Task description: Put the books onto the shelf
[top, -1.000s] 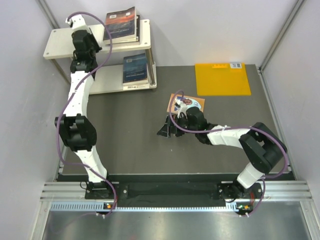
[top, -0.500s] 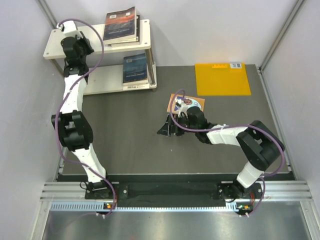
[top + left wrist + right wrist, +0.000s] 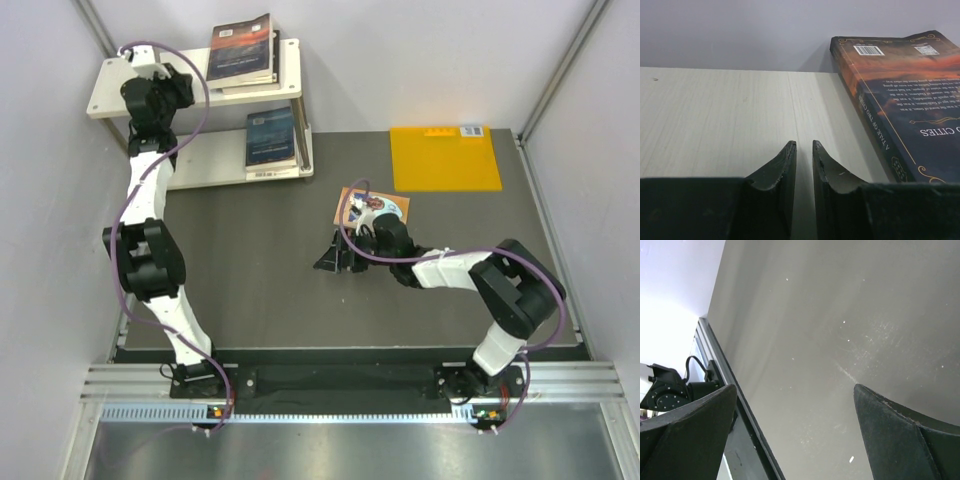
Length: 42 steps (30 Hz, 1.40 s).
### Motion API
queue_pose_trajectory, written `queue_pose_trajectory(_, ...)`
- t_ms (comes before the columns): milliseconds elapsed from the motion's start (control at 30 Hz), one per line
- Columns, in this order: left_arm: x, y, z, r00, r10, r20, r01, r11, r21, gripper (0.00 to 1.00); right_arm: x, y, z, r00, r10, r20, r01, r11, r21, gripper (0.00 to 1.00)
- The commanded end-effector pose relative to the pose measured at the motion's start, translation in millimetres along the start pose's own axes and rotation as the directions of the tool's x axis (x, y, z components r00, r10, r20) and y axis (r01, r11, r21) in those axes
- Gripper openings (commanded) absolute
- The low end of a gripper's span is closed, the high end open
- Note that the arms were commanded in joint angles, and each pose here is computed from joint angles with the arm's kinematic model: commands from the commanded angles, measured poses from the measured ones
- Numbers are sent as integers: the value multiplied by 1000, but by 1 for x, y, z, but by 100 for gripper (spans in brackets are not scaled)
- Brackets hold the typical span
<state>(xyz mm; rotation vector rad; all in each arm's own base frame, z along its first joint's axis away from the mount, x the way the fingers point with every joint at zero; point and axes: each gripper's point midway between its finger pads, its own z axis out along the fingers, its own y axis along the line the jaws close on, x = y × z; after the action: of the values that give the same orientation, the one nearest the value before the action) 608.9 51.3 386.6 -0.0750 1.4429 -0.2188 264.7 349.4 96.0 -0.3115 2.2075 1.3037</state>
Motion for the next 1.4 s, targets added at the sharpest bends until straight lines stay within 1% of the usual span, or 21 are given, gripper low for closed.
queue_pose_trajectory(0, 25, -11, 3, 998, -22, -52, 26, 997, 73, 25, -5, 2, 2, 1000, -4, 21, 4, 1000, -29, 100)
queue_pose_trajectory(100, 28, -16, 3, 998, -17, -59, 22, 996, 92, 25, -5, 2, 2, 1000, 0, 19, 1, 999, -32, 100)
queue_pose_trajectory(233, 31, -28, 6, 998, -6, -68, 14, 992, 127, 17, -4, 1, 3, 1000, 4, 16, -3, 999, -34, 100)
queue_pose_trajectory(333, 30, -36, 8, 998, -4, -65, 13, 990, 141, 15, -1, 0, 4, 1000, 13, 9, -13, 999, -36, 100)
queue_pose_trajectory(467, 34, -57, 14, 998, 11, -68, 1, 986, 168, 15, 0, -1, 4, 1000, 23, 8, -23, 999, -37, 100)
queue_pose_trajectory(567, 31, -65, 19, 999, 5, -54, 4, 987, 158, 15, 1, -1, 3, 1000, 26, 7, -26, 999, -39, 100)
queue_pose_trajectory(800, 31, -67, 26, 999, -14, -52, 19, 996, 90, 15, 2, 0, 3, 999, 32, 7, -32, 998, -45, 99)
queue_pose_trajectory(967, 31, -57, 24, 998, -13, -58, 14, 1000, 25, 14, 3, 0, 4, 999, 34, 6, -34, 998, -49, 100)
queue_pose_trajectory(1067, 24, -48, 23, 999, -19, -42, 17, 999, -35, 14, 4, 0, 4, 999, 38, 5, -38, 998, -48, 99)
queue_pose_trajectory(1167, 18, -45, 22, 999, -29, -37, 27, 998, -64, 13, 4, 1, 4, 999, 41, 7, -40, 998, -54, 100)
queue_pose_trajectory(1267, 19, -46, 18, 998, -36, -53, 32, 997, -67, 12, 4, 0, 4, 999, 42, 6, -42, 998, -56, 100)
queue_pose_trajectory(1333, 10, -52, 9, 999, -36, -39, 34, 998, -53, 11, 4, 1, 5, 999, 40, 6, -40, 998, -57, 100)
queue_pose_trajectory(1367, 21, -51, 4, 998, -34, -61, 31, 998, -54, 10, 4, 0, 4, 999, 43, 6, -43, 998, -56, 100)
